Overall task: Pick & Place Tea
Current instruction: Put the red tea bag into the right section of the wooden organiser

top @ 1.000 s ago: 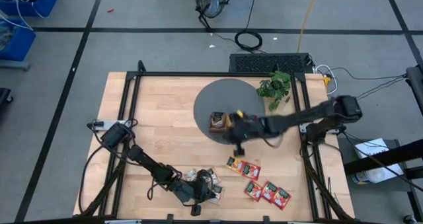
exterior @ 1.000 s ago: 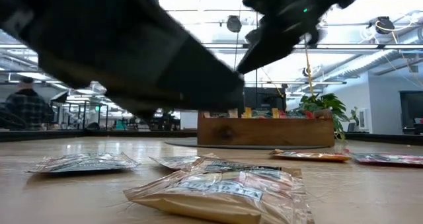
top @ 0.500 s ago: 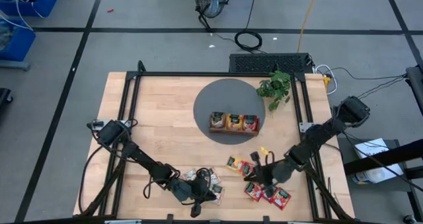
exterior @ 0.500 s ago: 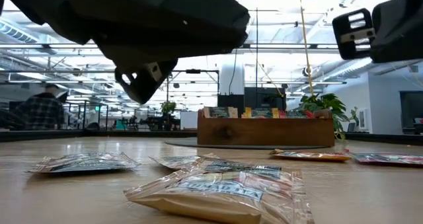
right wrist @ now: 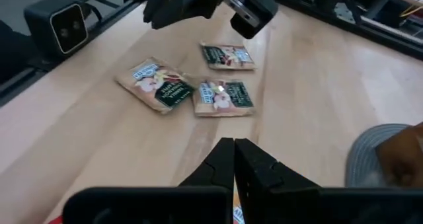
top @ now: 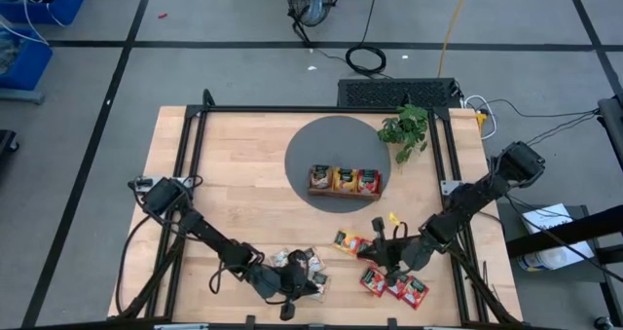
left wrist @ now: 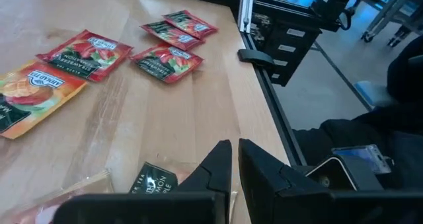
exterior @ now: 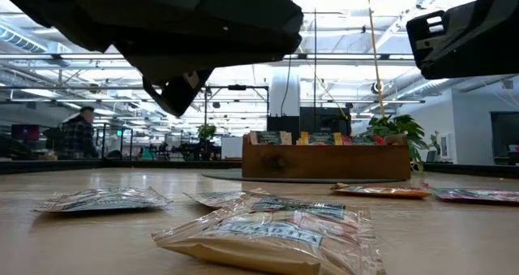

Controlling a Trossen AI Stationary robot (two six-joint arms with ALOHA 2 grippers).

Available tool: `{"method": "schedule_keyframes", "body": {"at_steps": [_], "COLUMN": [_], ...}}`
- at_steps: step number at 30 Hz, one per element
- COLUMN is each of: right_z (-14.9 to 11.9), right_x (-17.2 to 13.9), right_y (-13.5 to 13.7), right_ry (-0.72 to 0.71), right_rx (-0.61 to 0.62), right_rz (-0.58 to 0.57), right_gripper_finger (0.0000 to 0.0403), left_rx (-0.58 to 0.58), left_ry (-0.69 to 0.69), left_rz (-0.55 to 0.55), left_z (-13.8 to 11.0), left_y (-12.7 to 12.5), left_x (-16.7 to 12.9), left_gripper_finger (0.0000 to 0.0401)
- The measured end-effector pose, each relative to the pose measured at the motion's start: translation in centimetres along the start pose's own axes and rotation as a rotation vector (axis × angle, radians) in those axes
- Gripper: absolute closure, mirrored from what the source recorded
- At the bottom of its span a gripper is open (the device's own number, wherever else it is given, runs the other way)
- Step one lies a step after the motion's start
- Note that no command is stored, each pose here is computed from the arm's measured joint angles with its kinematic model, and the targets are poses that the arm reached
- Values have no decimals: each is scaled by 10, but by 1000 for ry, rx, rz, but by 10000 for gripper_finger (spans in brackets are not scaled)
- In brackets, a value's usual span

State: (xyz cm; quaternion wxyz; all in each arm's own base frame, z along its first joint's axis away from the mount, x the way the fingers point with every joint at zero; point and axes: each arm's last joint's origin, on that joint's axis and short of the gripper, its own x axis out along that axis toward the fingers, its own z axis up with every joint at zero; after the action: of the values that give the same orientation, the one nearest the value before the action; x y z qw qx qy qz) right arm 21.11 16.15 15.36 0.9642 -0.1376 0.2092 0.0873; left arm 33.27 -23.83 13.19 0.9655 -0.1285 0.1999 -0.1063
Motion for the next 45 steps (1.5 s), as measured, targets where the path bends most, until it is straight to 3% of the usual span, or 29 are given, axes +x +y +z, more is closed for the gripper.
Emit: {"method": "schedule_keyframes", "body": {"at_steps": [3, 9, 11, 15, 23, 29, 35, 45], "right_z": [0, -2, -6, -13, -9, -24, -35, -44], "right_x": [-1, -4, -6, -12, -28, -23, -8, 24], "right_y": [3, 13, 18, 32, 55, 62, 62, 48], "right_ry": [1, 56, 104, 153, 187, 277, 301, 316], "right_rx": [27, 150, 177, 162, 110, 212, 214, 278], "right_rz": [52, 378, 411, 392, 275, 239, 193, 206], "right_gripper_finger": [400, 402, 402, 402, 403, 403, 403, 403], "left_rx": [0, -122, -151, -169, -45, -38, 1, -68], "left_ry": [1, 52, 61, 104, 145, 117, 46, 99], "left_rz": [-6, 40, 34, -3, 23, 70, 82, 79], "left_z": [-1, -2, 2, 23, 59, 57, 45, 29], "left_y": [-3, 10, 18, 27, 24, 25, 28, 33], "left_x": [-1, 2, 6, 17, 28, 29, 42, 51], "left_gripper_finger": [368, 368, 368, 368, 368, 368, 368, 368]}}
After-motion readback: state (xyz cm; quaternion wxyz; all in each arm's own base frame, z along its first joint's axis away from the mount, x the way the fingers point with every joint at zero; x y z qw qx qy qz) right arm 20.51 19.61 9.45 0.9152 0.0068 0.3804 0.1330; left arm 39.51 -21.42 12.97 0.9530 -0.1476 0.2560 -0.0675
